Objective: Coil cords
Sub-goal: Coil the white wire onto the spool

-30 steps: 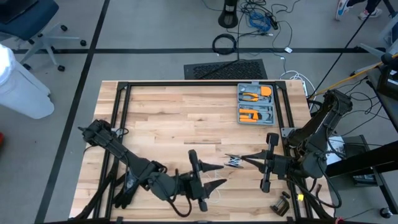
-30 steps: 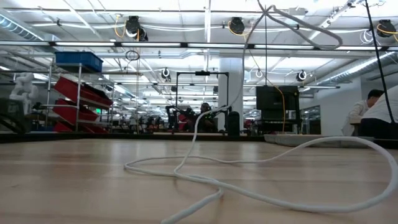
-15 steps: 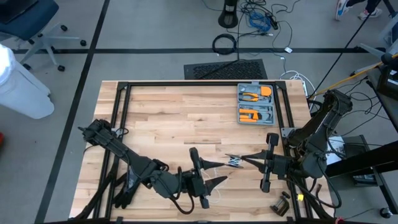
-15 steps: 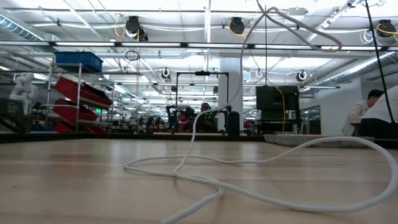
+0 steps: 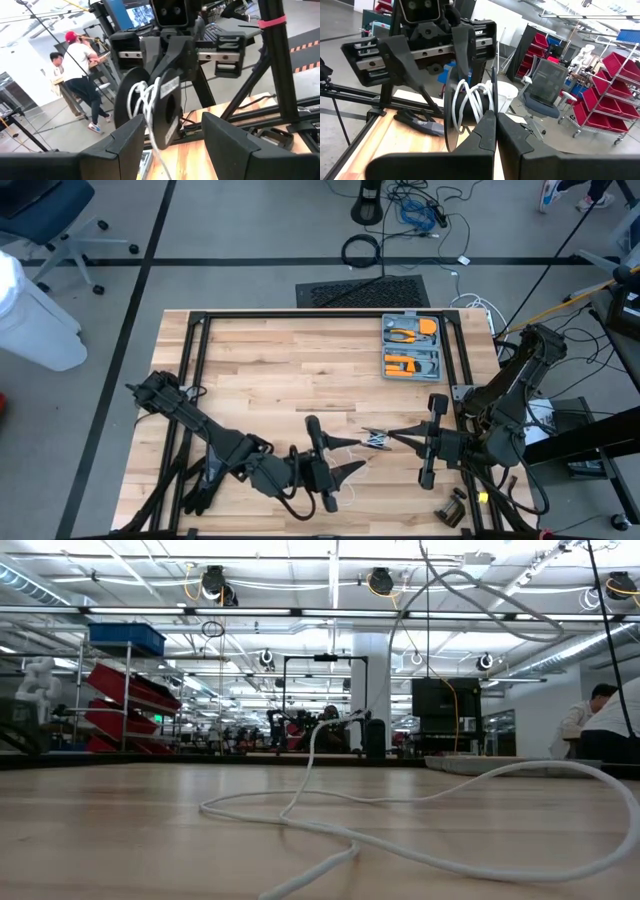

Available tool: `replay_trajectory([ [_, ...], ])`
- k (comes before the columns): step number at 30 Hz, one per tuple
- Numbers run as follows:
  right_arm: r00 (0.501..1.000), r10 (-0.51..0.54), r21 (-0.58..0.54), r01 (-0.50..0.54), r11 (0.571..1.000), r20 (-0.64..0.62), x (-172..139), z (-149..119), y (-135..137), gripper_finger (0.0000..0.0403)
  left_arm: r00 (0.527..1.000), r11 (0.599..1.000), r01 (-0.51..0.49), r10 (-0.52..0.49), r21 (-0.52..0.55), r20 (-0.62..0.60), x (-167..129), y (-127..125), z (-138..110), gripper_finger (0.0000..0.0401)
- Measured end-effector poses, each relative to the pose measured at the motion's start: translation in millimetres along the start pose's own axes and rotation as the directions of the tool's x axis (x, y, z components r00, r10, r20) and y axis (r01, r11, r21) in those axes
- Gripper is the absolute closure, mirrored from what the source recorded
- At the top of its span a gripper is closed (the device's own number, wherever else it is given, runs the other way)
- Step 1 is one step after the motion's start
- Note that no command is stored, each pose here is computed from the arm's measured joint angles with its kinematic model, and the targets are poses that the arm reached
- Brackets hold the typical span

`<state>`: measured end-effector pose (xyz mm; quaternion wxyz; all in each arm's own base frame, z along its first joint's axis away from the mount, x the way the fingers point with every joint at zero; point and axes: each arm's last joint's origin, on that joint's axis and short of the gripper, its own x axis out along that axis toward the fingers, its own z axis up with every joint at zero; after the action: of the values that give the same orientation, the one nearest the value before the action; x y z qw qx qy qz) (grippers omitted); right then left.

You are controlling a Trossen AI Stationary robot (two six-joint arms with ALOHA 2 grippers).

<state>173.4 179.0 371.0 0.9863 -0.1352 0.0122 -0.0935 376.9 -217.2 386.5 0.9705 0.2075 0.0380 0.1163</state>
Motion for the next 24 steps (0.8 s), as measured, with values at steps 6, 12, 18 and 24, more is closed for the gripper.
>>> replay_trajectory([
  [6, 1.000, 0.005, 0.000, -0.005, 1.000, 0.002, 0, 0, 0, 0.0403, 1.000, 1.000, -0.003, 0.003, -0.017, -0.002, 2, 0, -1, 0.0198],
  [12, 0.999, 0.040, -0.002, -0.040, 0.999, 0.012, 1, 0, 0, 0.0403, 1.000, 1.000, 0.025, -0.025, -0.016, -0.002, 9, -1, -7, 0.0198],
  [18, 0.999, 0.039, -0.006, -0.039, 0.999, 0.011, 1, 0, 0, 0.0403, 1.000, 0.999, 0.029, -0.029, -0.018, 0.002, 10, -1, -6, 0.0200],
  [24, 0.999, 0.040, -0.018, -0.040, 0.999, 0.011, 1, 0, 1, 0.0403, 1.000, 0.999, 0.029, -0.029, -0.017, 0.001, 10, -1, -7, 0.0226],
])
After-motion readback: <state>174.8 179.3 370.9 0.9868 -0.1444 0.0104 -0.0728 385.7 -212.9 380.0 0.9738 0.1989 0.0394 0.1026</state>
